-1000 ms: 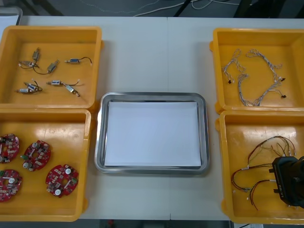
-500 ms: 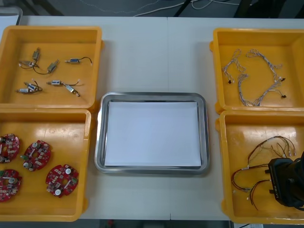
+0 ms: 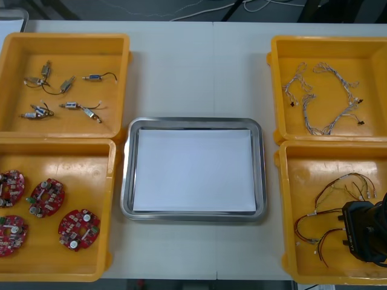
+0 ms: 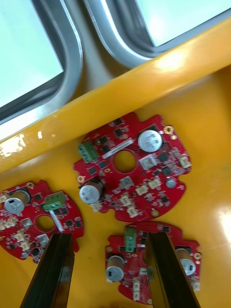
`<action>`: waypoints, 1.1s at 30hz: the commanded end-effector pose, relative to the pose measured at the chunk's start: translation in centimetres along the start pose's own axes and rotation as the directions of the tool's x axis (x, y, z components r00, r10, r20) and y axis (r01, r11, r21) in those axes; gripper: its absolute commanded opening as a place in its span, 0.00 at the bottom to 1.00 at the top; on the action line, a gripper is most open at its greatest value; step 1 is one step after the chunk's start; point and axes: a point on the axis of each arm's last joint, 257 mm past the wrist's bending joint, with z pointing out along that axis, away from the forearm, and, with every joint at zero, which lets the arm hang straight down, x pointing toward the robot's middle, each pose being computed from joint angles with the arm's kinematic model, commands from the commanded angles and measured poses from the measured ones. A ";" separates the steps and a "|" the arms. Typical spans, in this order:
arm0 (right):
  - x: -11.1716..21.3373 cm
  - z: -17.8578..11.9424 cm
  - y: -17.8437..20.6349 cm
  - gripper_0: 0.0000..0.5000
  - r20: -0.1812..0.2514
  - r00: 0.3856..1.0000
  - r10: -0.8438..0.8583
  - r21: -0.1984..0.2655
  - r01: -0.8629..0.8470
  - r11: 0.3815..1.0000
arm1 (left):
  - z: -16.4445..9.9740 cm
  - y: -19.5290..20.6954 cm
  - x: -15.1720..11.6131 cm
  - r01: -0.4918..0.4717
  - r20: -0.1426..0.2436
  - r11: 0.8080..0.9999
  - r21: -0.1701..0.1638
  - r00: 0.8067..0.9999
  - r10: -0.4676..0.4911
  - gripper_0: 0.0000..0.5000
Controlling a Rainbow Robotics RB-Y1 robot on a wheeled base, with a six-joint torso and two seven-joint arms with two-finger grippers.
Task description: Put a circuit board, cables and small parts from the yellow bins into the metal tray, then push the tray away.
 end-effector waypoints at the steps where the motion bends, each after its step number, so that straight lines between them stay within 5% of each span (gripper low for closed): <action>1: 0.9 0.9 -1.2 0.88 -0.015 1.000 -0.020 0.021 0.020 1.000 | -1.8 -3.6 -0.2 -0.065 0.003 0.995 0.082 0.998 0.065 0.87; 2: 0.9 0.9 -1.2 0.67 -0.015 1.000 -0.021 0.021 0.021 1.000 | -1.7 -4.0 0.0 -0.069 -0.005 0.994 0.089 0.998 0.070 0.87; 3: 0.9 0.9 -1.1 0.31 -0.015 1.000 -0.021 0.021 0.021 1.000 | -1.7 -4.5 0.3 -0.077 -0.012 0.992 0.097 0.997 0.078 0.87; 4: 0.9 0.9 -1.1 0.17 -0.015 1.000 -0.021 0.021 0.021 1.000 | -1.6 -4.8 0.6 -0.082 -0.018 0.991 0.102 0.996 0.085 0.87; 6: 0.9 0.9 -1.1 0.03 -0.015 1.000 -0.021 0.021 0.021 1.000 | -1.5 -5.2 1.0 -0.092 -0.026 0.990 0.111 0.995 0.095 0.87; 19: 0.9 0.5 -0.1 0.00 -0.013 0.998 -0.069 0.004 0.069 0.998 | -0.2 -5.1 3.8 -0.205 -0.090 0.970 0.133 0.972 0.218 0.87; 33: 0.9 -5.2 2.3 0.00 -0.014 0.983 -0.181 0.000 0.181 0.984 | 2.1 -3.0 3.3 -0.204 -0.109 0.972 0.121 0.970 0.217 0.87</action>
